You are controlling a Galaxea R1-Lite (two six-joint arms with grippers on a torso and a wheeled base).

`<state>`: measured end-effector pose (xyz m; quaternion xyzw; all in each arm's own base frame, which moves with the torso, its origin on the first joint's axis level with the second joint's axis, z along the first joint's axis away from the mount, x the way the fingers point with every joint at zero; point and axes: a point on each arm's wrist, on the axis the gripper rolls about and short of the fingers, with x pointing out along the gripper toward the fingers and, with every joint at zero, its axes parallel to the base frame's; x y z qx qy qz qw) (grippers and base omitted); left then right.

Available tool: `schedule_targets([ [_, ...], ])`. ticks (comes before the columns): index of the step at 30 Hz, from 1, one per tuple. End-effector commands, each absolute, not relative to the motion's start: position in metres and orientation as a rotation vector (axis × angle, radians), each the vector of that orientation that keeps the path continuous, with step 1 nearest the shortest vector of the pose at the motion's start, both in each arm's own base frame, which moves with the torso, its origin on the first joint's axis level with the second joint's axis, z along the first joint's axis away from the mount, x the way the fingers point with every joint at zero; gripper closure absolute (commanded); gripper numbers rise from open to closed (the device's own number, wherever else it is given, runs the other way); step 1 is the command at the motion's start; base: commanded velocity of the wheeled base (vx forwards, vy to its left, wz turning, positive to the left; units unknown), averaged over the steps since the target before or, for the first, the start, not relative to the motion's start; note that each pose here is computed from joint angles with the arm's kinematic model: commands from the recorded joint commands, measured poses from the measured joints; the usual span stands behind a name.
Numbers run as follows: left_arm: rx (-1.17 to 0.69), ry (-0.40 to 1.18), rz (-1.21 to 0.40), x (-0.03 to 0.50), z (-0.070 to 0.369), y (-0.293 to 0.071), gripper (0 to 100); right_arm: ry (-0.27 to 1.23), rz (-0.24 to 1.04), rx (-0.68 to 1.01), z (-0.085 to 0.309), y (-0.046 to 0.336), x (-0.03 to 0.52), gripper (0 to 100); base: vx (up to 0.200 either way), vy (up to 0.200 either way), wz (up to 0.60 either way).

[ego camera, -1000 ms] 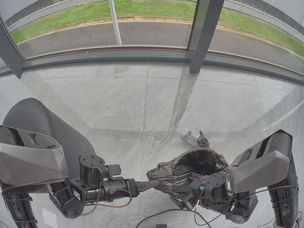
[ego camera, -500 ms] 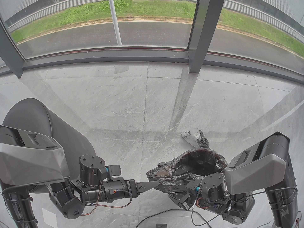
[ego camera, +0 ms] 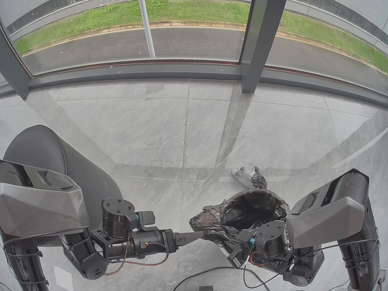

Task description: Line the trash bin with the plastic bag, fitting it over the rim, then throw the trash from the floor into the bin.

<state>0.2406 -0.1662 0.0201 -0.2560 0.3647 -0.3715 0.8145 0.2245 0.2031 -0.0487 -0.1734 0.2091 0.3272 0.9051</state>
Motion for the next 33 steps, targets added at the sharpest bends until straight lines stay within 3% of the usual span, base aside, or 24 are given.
schedule_targets([
  [1,-0.547,0.779,-0.792,0.241,0.02,-0.166,0,0.413,0.676,-0.351,-0.047,0.204,0.225,100,0.0,0.0,0.0],
  [9,-0.547,0.778,-0.793,0.241,0.02,-0.166,0,0.432,0.7,-0.367,-0.03,0.195,0.203,100,0.0,0.0,0.0],
  [17,-0.547,0.779,-0.792,0.241,0.02,-0.166,0,0.6,0.703,-0.429,-0.019,0.154,0.153,100,0.0,0.0,0.0],
  [21,-0.545,0.781,-0.796,0.24,0.02,-0.167,0,0.609,0.628,-0.37,-0.017,0.152,0.155,100,0.0,0.0,0.0],
  [33,-0.546,0.781,-0.796,0.24,0.019,-0.168,0,0.69,0.634,-0.37,-0.033,0.151,0.153,100,0.0,0.0,0.0],
])
